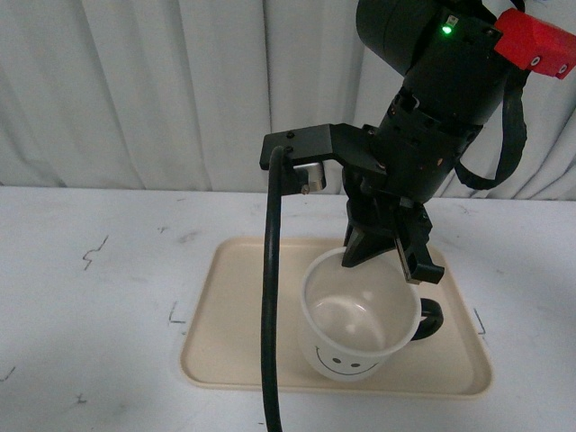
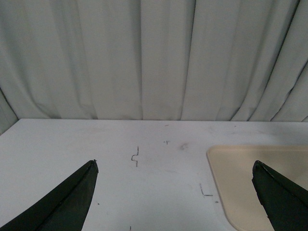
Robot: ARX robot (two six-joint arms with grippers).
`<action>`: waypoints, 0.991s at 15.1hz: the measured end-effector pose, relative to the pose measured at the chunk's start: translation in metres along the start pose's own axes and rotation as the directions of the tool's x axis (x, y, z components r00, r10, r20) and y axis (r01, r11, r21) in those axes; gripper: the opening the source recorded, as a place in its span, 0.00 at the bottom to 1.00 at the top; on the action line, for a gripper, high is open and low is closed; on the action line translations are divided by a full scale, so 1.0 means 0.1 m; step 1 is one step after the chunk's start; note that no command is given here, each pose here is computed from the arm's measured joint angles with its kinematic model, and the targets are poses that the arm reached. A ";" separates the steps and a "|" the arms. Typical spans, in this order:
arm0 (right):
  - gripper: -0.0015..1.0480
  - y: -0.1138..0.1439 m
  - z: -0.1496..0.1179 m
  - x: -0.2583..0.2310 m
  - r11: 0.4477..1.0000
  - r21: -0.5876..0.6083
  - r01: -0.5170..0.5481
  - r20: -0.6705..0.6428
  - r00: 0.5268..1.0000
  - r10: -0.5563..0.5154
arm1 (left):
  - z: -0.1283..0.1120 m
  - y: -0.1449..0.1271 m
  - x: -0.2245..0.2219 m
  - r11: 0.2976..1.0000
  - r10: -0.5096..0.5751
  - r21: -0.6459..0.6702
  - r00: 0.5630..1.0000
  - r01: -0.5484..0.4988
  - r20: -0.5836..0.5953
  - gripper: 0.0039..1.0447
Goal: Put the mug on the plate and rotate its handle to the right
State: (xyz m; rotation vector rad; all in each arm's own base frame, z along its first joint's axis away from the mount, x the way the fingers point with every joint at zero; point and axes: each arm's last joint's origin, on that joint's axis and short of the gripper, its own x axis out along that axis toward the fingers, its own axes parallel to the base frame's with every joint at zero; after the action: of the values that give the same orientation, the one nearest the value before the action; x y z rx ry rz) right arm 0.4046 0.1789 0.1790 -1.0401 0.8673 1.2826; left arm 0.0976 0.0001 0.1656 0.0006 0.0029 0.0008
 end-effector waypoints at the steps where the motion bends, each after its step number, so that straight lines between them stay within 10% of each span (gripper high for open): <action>1: 0.03 -0.02 -0.01 0.04 1.000 0.003 -0.007 -0.011 1.000 0.007 | 0.00 0.00 0.00 1.000 0.000 0.000 1.000 0.000 0.000 0.94; 7: 0.06 -0.14 0.01 0.15 1.000 -0.013 -0.013 -0.040 0.999 0.012 | 0.00 0.00 0.00 1.000 0.000 0.000 1.000 0.000 0.000 0.94; 12: 0.58 -0.24 0.03 -0.01 0.999 -0.034 0.012 0.010 1.000 -0.012 | 0.00 0.00 0.00 1.000 0.000 0.000 1.000 0.000 0.000 0.94; 13: 0.80 -0.27 0.13 -0.25 0.995 -0.058 0.078 0.080 0.994 -0.074 | 0.00 0.00 0.00 1.000 0.000 0.000 1.000 0.000 0.000 0.94; 14: 0.86 -0.25 0.44 -0.74 0.832 0.032 0.553 0.140 0.822 -0.552 | 0.00 0.00 0.00 1.000 0.000 0.000 1.000 0.000 0.001 0.94; 15: 0.76 -0.11 0.34 -0.80 0.631 0.250 0.734 0.075 0.635 -0.769 | 0.00 0.00 0.00 1.000 -0.002 0.000 1.000 0.002 0.000 0.94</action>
State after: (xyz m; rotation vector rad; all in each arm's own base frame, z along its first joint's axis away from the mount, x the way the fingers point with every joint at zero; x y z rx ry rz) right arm 0.4050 0.1849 0.2666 -0.9543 0.3185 0.5274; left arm 0.0976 0.0000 0.1656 0.0006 0.0025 -0.0008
